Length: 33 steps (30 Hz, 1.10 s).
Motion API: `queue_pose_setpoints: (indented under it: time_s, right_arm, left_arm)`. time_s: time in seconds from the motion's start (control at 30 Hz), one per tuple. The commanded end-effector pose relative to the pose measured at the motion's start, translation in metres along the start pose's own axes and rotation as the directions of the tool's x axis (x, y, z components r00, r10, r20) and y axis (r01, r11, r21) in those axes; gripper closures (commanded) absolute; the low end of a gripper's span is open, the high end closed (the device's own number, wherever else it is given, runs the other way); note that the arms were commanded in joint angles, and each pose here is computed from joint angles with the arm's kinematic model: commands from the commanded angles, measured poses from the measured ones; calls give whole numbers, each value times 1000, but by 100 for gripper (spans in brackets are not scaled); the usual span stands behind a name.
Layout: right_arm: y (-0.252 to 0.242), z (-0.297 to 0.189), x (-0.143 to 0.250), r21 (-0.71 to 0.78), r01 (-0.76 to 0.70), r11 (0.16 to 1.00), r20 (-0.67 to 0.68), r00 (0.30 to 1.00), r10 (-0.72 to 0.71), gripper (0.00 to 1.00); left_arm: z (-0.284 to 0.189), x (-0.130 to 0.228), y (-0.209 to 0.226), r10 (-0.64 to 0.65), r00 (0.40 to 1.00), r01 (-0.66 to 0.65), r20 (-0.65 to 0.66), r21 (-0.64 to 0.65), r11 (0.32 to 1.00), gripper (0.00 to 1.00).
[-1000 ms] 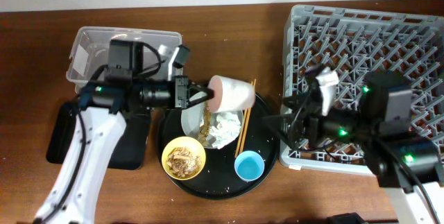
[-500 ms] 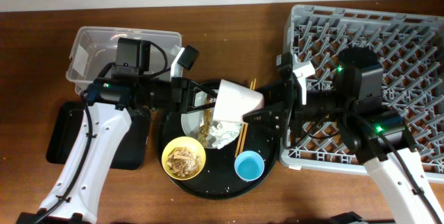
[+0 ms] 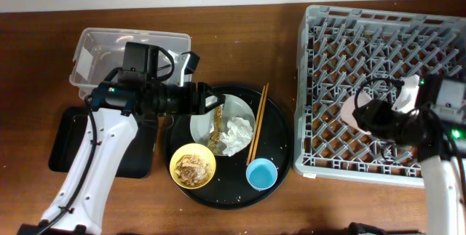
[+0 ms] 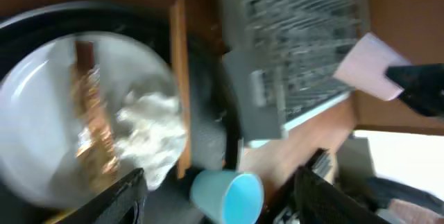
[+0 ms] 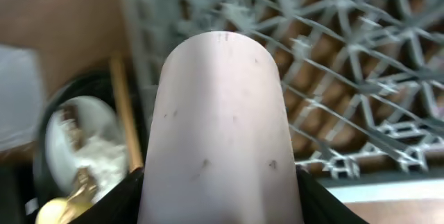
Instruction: Sort waste into correct bins and load items into the dishwasher rack
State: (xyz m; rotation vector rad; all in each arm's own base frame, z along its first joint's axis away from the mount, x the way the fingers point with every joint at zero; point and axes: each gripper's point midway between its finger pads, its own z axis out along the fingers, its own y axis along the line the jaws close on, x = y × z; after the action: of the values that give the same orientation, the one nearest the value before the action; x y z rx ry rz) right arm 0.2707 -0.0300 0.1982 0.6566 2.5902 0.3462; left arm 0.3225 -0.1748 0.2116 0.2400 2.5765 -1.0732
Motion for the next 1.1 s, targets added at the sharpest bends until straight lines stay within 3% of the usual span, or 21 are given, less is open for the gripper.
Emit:
queue_pose_setpoints:
  time_s: [0.0, 0.17, 0.23, 0.27, 0.33, 0.37, 0.53, 0.73, 0.83, 0.93, 1.0, 1.07]
  right_arm:
    - [-22, 21, -5, 115, -76, 990, -49, 995, 82, 50]
    - [-10, 56, 18, 130, -17, 991, -217, 975, 45, 44]
    - [-6, 70, 25, 147, 7, 989, -264, 964, 33, 33]
    - [-5, 73, 24, 142, 8, 990, -267, 963, 31, 20]
    - [1, 63, 14, 125, 7, 992, -231, 973, 22, 4]
    - [9, 50, 5, 104, 10, 995, -193, 981, 10, 1]
    - [53, -43, 0, -95, 62, 993, -1, 998, -63, 4]
    - [47, -74, 31, -97, 117, 988, 9, 993, -117, 4]
    - [45, -74, 35, -93, 135, 986, -9, 991, -136, 4]
    - [48, -71, 39, -112, 143, 983, -24, 989, -146, 10]
    - [48, -67, 44, -125, 159, 979, -43, 985, -166, 16]
    - [61, -64, 53, -222, 247, 943, -56, 962, -265, 18]
  left_arm:
    - [-32, 3, 9, 52, 996, -37, 72, -186, 982, 33]
    - [-51, 24, -6, 108, 992, -89, 64, -246, 965, 33]
    - [-40, 39, -19, 152, 988, -146, 4, -250, 957, 33]
    - [-34, 47, -24, 179, 983, -180, -29, -259, 949, 33]
    - [-25, 60, -31, 226, 971, -241, -83, -288, 927, 33]
    - [-20, 67, -37, 255, 961, -276, -110, -292, 916, 33]
    - [41, 110, -36, 267, 938, -333, -222, -358, 872, 33]
    - [119, 146, -11, 255, 895, -397, -365, -394, 829, 41]
    - [139, 161, -7, 258, 871, -427, -419, -384, 819, 56]
    - [149, 168, 4, 234, 860, -430, -454, -396, 811, 100]
    - [140, 159, -8, 236, 867, -420, -439, -388, 820, 100]
    - [112, 125, -41, 237, 899, -367, -368, -340, 866, 100]
